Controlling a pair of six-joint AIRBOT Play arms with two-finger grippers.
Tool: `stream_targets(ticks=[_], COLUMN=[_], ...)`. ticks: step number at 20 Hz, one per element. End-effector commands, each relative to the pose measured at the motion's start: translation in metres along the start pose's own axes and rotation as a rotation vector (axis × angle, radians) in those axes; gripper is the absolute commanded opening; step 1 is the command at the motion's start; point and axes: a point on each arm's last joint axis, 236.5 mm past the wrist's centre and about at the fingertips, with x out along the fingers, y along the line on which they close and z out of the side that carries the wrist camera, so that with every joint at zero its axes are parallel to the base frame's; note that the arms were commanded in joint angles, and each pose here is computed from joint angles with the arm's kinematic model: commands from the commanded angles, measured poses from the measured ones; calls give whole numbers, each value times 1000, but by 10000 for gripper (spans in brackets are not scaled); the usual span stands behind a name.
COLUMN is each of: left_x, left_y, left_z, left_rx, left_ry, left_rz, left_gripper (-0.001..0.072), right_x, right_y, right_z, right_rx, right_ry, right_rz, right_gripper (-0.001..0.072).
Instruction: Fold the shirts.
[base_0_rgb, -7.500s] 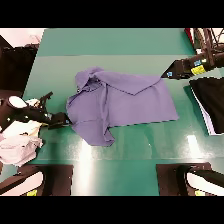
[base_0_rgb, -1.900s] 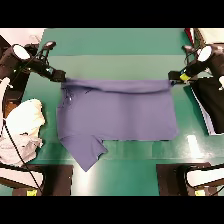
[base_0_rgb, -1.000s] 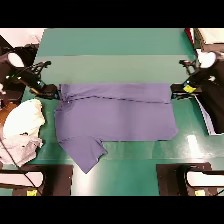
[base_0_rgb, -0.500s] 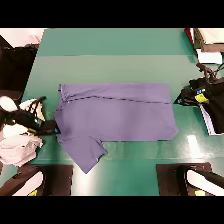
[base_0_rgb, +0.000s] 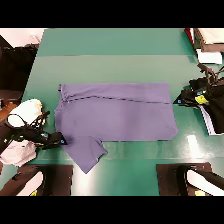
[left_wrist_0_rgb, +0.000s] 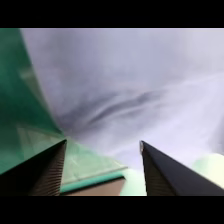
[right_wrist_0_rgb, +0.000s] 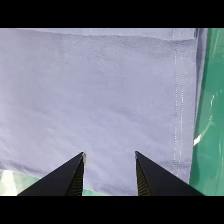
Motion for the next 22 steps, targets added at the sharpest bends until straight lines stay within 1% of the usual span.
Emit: stream_targets(ticks=[1, 2, 3, 4, 5, 6, 8, 10, 13, 15, 20, 22], left_x=[6, 7, 7, 6, 6, 6, 6, 5, 0, -12, -39, -40], left_y=[-3, -2, -2, -2, -2, -3, -6, -11, -17, -24, -38, -39], left_z=[0, 3, 6, 10, 12, 14, 17, 17, 14, 20, 44, 45], left_rx=[-13, -14, -15, -15, -16, -18, 10, 15, 55, 99, 145, 145], left_ry=[-10, -23, -38, -52, -62, -71, -82, -82, -64, -77, -158, -165], left_rz=[-27, -25, -23, -23, -25, -29, -38, -58, -74, -78, -77, -79], left_gripper=[547, 546, 450, 322, 298, 296, 34, 27, 27, 27, 27, 27], right_x=[0, 0, 0, 0, 0, 0, 0, 0, 3, 11, 32, 45], right_y=[0, 0, 0, 0, 0, 0, 0, 0, -7, -24, -70, -77], right_z=[1, 1, 1, 1, 1, 1, -1, -7, -37, -61, -122, -138], right_rx=[0, 0, 0, 0, 0, 0, 0, -17, -16, 56, 316, 369], right_ry=[-3, -4, -4, -4, -4, -4, 2, 26, 125, 150, 185, 200], right_rz=[2, 1, 1, 1, 1, 1, 1, 2, 3, 4, 20, 30], right_gripper=[367, 366, 366, 366, 366, 366, 366, 367, 366, 367, 368, 368])
